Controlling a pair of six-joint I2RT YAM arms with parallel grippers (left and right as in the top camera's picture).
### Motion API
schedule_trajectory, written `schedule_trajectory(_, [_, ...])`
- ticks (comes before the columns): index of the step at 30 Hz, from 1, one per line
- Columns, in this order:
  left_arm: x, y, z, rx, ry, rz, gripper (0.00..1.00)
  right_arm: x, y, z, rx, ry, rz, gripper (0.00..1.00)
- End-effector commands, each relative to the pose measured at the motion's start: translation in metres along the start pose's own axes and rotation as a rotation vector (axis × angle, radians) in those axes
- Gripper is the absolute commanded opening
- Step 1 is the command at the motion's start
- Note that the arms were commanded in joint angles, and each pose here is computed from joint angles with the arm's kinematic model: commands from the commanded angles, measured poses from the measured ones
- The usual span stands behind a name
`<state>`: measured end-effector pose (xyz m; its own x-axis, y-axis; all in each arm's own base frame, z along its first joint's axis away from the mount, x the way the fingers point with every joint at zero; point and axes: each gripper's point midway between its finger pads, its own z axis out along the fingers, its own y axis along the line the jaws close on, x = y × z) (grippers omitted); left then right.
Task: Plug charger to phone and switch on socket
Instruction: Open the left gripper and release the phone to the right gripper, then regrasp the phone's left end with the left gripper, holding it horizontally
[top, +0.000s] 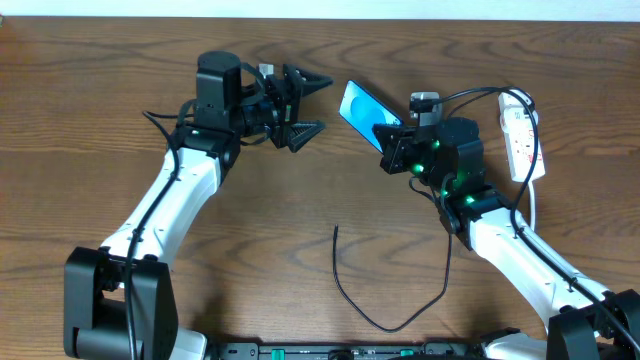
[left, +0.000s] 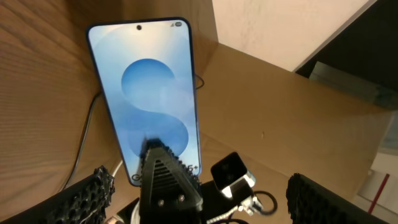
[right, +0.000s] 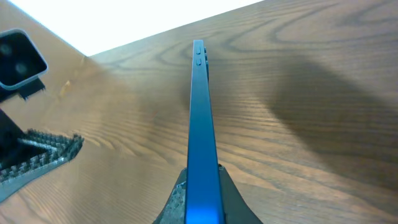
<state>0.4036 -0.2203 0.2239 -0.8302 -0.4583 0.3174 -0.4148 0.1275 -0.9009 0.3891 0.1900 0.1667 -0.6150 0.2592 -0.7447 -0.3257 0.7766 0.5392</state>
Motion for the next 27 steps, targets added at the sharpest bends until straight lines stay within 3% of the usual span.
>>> schedule_trajectory(1, [0.007, -0.024, -0.011, 0.045, 0.026, 0.075, 0.90, -0.017, 0.006, -0.002, -0.020, -0.052, 0.130, 0.01])
schedule_trajectory(11, [0.006, -0.024, -0.012, 0.047, 0.020, 0.104, 0.90, -0.025, 0.014, -0.003, -0.077, -0.061, 0.621, 0.01])
schedule_trajectory(18, [0.005, -0.024, -0.012, 0.047, 0.015, 0.185, 0.90, -0.020, 0.023, -0.003, -0.121, -0.004, 0.871, 0.01])
schedule_trajectory(27, [0.000, -0.023, -0.012, 0.043, -0.016, 0.264, 0.90, -0.026, 0.031, -0.005, -0.168, -0.005, 0.921, 0.01])
